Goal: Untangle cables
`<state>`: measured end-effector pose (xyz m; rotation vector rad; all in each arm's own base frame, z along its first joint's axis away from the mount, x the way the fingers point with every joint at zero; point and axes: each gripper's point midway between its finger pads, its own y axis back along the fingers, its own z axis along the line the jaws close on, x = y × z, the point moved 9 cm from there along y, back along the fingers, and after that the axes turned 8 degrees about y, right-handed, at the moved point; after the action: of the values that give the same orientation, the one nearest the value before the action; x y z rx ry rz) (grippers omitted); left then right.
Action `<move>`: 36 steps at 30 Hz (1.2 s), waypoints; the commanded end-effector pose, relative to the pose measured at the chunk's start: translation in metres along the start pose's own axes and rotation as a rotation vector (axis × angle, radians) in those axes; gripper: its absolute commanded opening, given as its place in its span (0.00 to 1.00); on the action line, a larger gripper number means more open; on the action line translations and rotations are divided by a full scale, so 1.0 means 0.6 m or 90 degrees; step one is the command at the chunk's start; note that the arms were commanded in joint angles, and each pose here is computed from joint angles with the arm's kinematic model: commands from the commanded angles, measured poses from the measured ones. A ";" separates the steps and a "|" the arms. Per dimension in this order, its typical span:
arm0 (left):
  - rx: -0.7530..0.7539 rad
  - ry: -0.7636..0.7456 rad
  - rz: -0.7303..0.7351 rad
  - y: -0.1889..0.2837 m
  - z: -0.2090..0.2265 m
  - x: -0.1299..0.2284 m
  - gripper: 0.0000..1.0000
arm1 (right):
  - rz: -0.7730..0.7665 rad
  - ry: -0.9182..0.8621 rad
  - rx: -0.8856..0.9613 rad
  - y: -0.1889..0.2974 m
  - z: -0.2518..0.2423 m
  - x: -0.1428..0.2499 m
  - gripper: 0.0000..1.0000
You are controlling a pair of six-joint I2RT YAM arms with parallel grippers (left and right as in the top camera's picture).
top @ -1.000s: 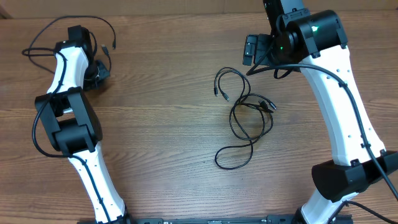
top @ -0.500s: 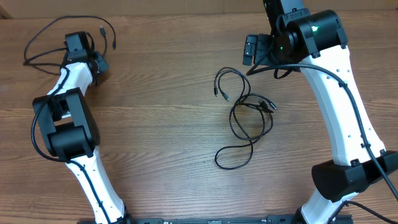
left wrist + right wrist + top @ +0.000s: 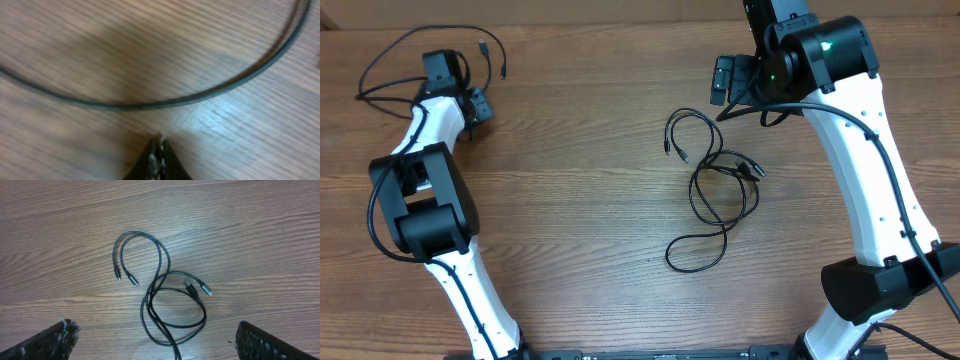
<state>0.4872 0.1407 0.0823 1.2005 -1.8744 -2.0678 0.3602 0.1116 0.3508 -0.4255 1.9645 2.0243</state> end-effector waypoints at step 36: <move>0.099 0.076 0.276 -0.271 0.114 0.191 0.04 | -0.021 -0.003 0.001 0.017 -0.004 -0.002 1.00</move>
<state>0.5089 0.2309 0.0587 1.4566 -1.9163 -1.8979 0.3601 0.1117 0.3508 -0.4253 1.9655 2.0243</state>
